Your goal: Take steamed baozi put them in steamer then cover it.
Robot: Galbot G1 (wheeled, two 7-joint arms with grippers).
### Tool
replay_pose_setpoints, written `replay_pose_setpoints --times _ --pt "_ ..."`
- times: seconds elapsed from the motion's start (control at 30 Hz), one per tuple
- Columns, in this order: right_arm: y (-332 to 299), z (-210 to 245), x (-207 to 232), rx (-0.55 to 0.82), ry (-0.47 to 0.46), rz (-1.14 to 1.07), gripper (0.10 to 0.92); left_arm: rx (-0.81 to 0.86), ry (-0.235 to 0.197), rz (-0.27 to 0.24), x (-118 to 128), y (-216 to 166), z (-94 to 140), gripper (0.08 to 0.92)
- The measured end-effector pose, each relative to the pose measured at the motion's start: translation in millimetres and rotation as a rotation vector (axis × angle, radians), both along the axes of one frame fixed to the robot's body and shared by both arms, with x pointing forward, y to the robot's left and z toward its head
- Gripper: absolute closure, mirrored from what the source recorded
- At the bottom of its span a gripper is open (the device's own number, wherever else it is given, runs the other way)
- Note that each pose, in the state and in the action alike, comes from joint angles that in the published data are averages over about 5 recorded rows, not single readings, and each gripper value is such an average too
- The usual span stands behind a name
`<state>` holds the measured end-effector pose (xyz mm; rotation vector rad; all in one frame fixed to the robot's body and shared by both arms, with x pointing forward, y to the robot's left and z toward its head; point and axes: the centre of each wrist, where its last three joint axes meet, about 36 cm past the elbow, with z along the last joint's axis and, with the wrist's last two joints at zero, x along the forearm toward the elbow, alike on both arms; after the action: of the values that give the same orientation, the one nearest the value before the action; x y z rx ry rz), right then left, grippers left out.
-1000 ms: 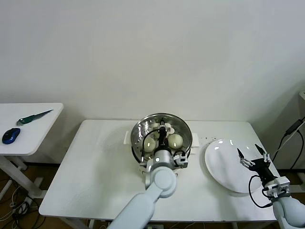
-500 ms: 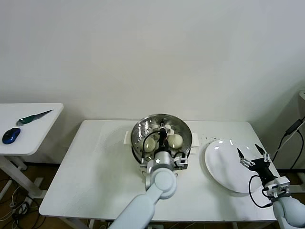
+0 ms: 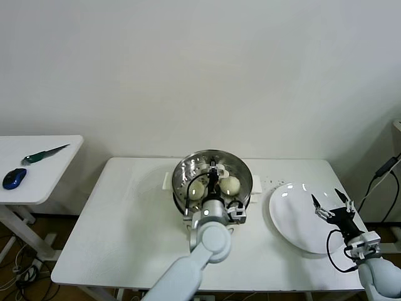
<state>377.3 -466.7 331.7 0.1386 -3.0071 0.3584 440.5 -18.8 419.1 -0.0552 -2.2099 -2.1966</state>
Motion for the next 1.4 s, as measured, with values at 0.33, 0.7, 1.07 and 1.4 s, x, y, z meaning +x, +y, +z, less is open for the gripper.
replay_pose_setpoints --times 0.33,0.7,1.07,1.4 --pt "1 1 3 -0.011 0.015 0.002 0.2 -0.023 -0.008 -0.02 -19 12 15 0.454" --pt "4 9 5 -0.039 0.055 -0.012 0.2 -0.075 -0.002 -0.027 -59 42 28 0.183" --pt "12 17 3 -0.025 0.054 -0.008 0.2 -0.221 -0.061 0.106 -96 96 35 0.177" --pt "19 14 -5 0.009 0.051 0.004 0.2 -0.559 -0.032 0.249 -114 182 18 0.177"
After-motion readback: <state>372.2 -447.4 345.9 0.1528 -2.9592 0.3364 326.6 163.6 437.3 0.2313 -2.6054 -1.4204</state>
